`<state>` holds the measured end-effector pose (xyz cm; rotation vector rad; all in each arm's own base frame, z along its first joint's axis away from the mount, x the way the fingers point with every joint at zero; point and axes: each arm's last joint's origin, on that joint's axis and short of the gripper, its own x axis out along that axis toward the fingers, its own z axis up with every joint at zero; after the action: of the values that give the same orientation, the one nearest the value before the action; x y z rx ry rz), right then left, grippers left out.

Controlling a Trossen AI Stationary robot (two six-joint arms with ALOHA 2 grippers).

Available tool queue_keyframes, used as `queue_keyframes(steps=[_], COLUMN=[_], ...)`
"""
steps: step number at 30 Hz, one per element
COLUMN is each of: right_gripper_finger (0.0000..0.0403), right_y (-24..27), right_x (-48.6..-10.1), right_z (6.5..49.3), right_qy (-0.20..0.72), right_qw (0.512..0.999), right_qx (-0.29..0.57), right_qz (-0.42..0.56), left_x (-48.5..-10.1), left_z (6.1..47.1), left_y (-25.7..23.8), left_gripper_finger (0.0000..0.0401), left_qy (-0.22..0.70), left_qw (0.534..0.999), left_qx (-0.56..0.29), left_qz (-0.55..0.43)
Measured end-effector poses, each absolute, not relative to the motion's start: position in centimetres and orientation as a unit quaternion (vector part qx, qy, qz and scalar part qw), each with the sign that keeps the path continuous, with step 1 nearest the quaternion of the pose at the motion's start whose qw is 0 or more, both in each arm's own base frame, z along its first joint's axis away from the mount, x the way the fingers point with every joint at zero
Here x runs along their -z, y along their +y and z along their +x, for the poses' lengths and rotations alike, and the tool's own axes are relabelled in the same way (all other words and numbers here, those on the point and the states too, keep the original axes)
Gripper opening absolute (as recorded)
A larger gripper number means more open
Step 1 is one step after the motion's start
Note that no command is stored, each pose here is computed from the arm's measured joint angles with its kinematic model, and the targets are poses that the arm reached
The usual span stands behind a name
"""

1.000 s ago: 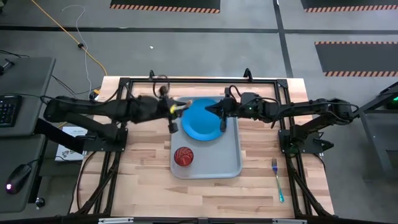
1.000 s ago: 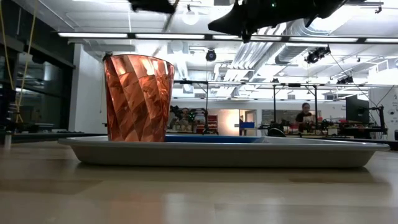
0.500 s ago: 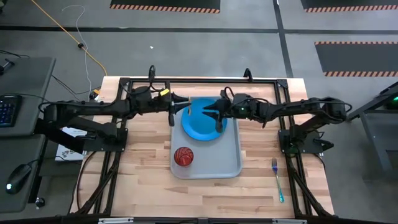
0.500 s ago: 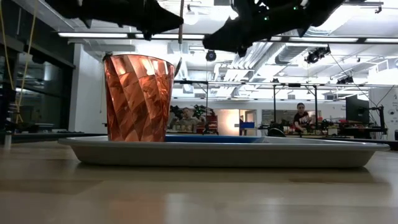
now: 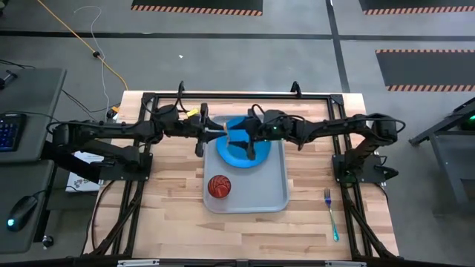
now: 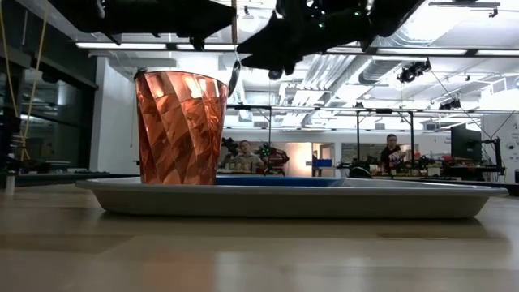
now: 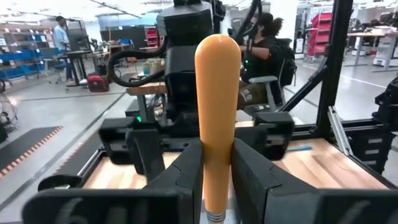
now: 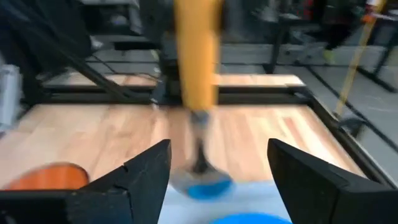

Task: Pick and place plate/cup/fork/spoon on tray
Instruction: Put the yellow spoon on the gray serving tray to the left of the blue plate

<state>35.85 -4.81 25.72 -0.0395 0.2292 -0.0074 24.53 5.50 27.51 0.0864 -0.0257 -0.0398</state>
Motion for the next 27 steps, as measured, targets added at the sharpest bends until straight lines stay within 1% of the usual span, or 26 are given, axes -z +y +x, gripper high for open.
queue_keyframes(steps=[3, 18, 22, 27], right_gripper_finger=[0.0259, 0.0256, 0.0229, 0.0167], right_y=[-4.7, -4.0, -3.9, -3.9], right_x=[-25.8, -26.9, -27.0, -27.0], right_z=[36.4, 36.9, 37.0, 37.0], right_qy=[0.112, 0.063, 0.061, 0.061], right_qw=[0.993, 0.997, 0.997, 0.998], right_qx=[-0.019, -0.026, -0.027, -0.026], right_qz=[-0.017, -0.030, -0.030, -0.021], left_x=[-27.5, -27.5, -27.5, -27.5], left_z=[24.5, 24.7, 24.7, 24.7], left_y=[5.5, 5.5, 5.5, 5.5], left_gripper_finger=[0.0054, 0.0054, 0.0054, 0.0054], left_qy=[-0.014, -0.017, -0.017, -0.016], left_qw=[0.999, 0.999, 0.999, 0.999], left_qx=[0.019, 0.020, 0.013, 0.011], left_qz=[0.044, 0.046, 0.045, 0.044])
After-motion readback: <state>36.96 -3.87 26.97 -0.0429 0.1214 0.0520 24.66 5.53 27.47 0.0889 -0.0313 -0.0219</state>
